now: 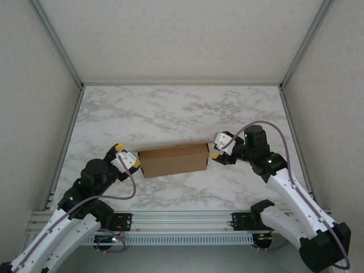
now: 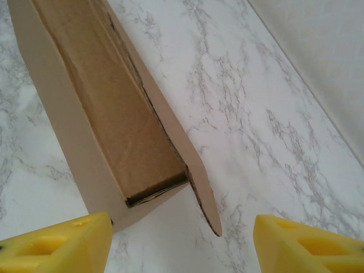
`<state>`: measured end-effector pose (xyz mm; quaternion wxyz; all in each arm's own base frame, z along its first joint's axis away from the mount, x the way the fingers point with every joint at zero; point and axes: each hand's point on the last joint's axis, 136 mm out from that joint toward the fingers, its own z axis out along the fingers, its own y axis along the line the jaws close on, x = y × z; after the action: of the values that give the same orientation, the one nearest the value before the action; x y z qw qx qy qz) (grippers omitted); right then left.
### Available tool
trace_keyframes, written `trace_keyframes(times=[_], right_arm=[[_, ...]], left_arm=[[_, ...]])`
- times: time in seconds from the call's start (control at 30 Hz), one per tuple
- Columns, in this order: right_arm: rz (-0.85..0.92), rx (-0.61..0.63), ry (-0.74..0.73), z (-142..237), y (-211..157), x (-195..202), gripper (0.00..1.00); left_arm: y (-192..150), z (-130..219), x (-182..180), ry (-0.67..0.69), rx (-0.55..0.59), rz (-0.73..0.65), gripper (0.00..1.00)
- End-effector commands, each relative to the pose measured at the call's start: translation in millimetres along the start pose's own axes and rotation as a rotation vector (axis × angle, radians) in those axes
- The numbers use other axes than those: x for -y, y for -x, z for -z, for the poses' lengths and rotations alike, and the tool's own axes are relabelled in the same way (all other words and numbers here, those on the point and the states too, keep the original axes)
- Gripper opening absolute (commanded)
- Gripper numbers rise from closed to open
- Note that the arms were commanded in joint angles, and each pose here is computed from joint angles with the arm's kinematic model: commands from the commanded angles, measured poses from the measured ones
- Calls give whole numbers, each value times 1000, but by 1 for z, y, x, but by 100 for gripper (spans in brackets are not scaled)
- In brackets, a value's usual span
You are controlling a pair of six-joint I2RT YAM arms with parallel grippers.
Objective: Fold the paper box
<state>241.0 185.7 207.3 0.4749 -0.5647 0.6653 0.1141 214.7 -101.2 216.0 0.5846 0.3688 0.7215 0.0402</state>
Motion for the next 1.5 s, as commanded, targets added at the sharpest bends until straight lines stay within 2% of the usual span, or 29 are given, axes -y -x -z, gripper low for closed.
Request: trace_keyframes(times=[0.0, 0.1, 0.2, 0.53, 0.7, 0.87, 1.0, 1.23, 1.47], right_arm=[[44, 88, -7, -2, 11, 7, 66], [59, 69, -3, -7, 6, 9, 63], [48, 68, 45, -11, 9, 7, 55], [8, 45, 104, -23, 8, 9, 44], [-15, 39, 121, -23, 9, 9, 34], [-43, 34, 157, -25, 11, 7, 18], [-70, 24, 194, -28, 14, 8, 12], [-90, 48, 183, -28, 22, 14, 12], [-84, 67, 159, -25, 26, 15, 12]], left_arm=[[14, 3, -9, 43, 80, -14, 70], [13, 6, -14, 76, 90, -11, 70], [11, 8, -19, 105, 83, -7, 67], [10, 8, -27, 142, 65, 44, 61], [10, 6, -40, 184, 36, 86, 54], [15, -1, -35, 92, 34, 109, 52], [28, -7, -29, 18, 62, 118, 52], [41, -19, -17, -137, 51, 85, 51], [54, -21, -16, -226, 72, 100, 43]])
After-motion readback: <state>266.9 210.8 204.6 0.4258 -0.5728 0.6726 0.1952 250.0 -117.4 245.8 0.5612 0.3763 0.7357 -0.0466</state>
